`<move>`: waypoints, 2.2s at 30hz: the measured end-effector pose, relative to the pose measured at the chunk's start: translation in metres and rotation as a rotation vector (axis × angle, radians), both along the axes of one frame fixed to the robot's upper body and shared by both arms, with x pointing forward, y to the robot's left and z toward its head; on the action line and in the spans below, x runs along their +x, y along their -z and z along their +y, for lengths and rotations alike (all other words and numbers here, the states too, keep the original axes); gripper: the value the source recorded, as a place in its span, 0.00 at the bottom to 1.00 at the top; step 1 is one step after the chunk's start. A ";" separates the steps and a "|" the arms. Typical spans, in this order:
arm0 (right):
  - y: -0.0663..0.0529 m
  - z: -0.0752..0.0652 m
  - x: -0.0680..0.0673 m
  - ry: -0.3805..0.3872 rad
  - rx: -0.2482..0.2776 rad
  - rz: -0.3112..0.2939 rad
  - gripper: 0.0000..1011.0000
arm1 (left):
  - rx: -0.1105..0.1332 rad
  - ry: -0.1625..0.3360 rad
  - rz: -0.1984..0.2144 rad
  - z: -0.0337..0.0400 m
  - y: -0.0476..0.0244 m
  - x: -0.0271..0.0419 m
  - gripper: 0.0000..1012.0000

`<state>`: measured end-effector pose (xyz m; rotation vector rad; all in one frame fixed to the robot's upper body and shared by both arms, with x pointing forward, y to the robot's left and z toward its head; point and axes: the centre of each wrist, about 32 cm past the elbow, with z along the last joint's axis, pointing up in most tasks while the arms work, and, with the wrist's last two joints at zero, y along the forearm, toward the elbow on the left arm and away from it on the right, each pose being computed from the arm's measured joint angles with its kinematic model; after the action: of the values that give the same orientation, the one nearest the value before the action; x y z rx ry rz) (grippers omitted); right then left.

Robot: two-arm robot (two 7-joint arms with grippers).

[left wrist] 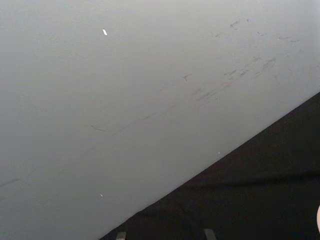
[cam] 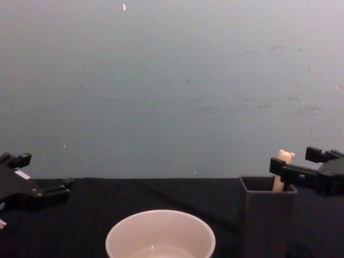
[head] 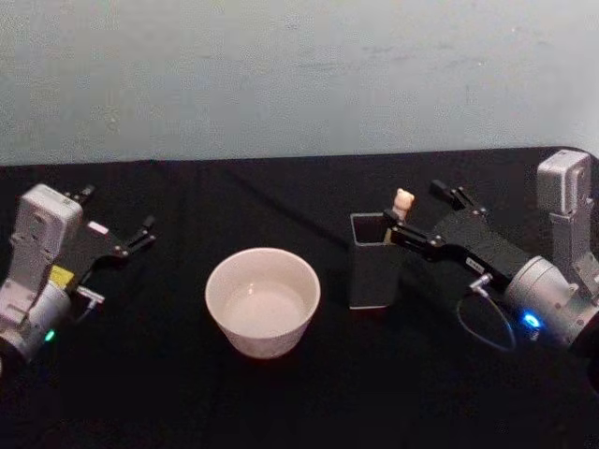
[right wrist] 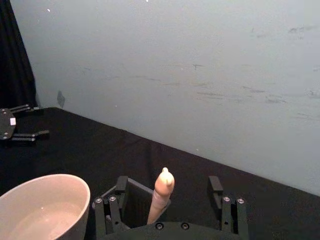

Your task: Pick up the stirring spoon with one hand, stir inside the cup, then place it back in its original position.

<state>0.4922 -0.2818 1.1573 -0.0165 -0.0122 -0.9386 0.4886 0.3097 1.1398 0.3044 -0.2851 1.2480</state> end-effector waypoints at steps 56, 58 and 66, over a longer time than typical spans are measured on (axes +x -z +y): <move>0.002 0.005 0.009 -0.011 0.035 0.057 0.71 | 0.000 0.000 0.000 0.0000 0.0000 0.0000 0.99; 0.002 0.005 0.009 -0.011 0.035 0.057 0.67 | 0.000 0.000 0.000 0.0000 0.0000 0.0000 0.99; 0.002 0.005 0.009 -0.011 0.035 0.057 0.41 | 0.000 0.000 0.000 0.0000 0.0000 0.0000 0.99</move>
<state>0.5015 -0.2768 1.1554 -0.0109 0.0564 -0.9272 0.4886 0.3097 1.1398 0.3045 -0.2850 1.2480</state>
